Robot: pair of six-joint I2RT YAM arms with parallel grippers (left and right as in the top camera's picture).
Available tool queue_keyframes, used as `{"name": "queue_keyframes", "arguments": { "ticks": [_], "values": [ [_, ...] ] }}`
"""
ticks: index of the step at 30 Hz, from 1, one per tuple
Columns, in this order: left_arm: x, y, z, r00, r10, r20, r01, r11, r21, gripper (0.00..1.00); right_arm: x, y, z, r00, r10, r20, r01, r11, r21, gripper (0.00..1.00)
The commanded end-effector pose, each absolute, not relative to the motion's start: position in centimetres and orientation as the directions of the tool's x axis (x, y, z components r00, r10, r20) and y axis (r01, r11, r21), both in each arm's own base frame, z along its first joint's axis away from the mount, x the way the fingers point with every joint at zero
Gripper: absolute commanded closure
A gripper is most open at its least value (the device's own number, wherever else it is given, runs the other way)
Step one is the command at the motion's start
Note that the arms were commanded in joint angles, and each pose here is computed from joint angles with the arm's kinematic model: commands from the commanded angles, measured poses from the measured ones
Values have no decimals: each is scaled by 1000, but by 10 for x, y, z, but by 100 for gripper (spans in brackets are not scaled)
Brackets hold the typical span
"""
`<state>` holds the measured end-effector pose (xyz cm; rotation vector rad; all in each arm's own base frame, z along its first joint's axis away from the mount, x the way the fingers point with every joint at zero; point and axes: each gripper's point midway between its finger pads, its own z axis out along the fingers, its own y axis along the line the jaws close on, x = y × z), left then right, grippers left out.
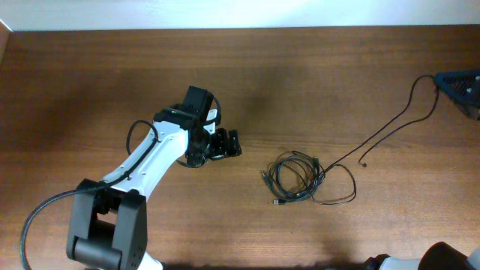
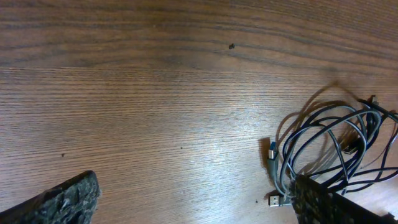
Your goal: Untangle cables
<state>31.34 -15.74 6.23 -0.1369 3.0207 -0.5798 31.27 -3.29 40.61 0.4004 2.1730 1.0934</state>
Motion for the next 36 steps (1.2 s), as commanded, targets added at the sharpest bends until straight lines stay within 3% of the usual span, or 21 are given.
{"name": "queue_keyframes", "arguments": {
  "ticks": [1, 28, 33, 36],
  "values": [
    [312, -158, 64, -994, -101, -46, -77, 925, -373, 1, 313, -35, 406, -729, 526, -439, -30, 616, 787, 96],
    [313, -157, 64, -994, -103, -46, -79, 924, -373, 1, 306, -34, 398, -748, 526, -405, 13, 622, 783, 96],
    [313, -157, 64, -994, -103, -46, -79, 924, -373, 1, 318, -48, 400, -714, 517, -471, -17, 660, 751, 96],
    [313, -157, 64, -994, -103, -46, -79, 924, -373, 1, 322, -71, 381, -710, 537, -456, 78, 703, 706, 96]
  ]
}}
